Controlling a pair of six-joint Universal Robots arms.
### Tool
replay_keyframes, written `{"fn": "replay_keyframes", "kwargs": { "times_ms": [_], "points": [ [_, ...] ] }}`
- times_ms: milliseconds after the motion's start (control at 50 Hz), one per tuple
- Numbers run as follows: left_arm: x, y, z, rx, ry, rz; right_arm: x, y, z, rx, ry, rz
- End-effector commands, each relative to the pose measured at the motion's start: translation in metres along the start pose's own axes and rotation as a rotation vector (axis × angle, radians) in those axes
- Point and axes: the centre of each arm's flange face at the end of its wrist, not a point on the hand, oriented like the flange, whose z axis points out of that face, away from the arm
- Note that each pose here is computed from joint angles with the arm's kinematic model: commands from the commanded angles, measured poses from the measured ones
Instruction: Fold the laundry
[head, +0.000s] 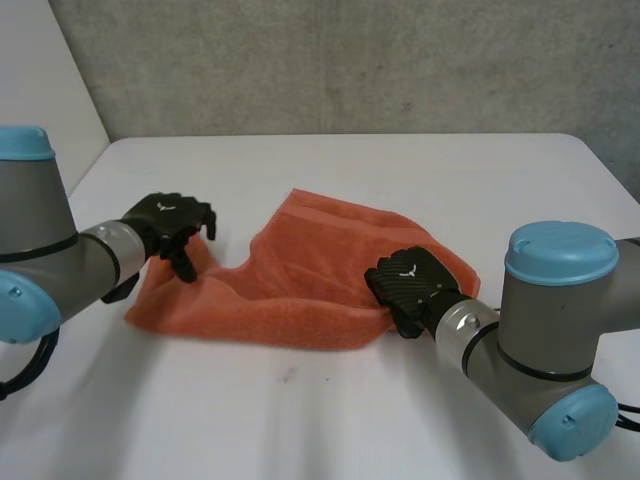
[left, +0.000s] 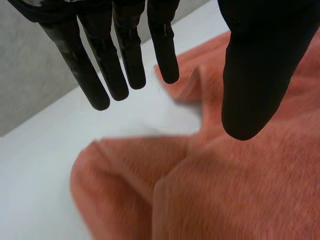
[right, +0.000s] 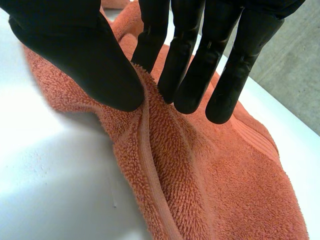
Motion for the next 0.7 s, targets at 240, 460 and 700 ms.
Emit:
{"fn": "replay_keyframes", "kwargs": {
  "times_ms": [240, 460, 700],
  "points": [
    [-0.002, 0.036, 0.008, -0.128, -0.047, -0.031, -0.002, 0.001, 0.0, -0.003, -0.005, 0.0],
    [0.004, 0.048, 0.009, -0.161, -0.028, -0.035, -0.003, 0.002, 0.001, -0.005, -0.009, -0.003],
    [0.004, 0.052, 0.013, -0.161, -0.028, -0.033, -0.004, 0.004, 0.001, -0.011, -0.014, -0.028]
  ]
}}
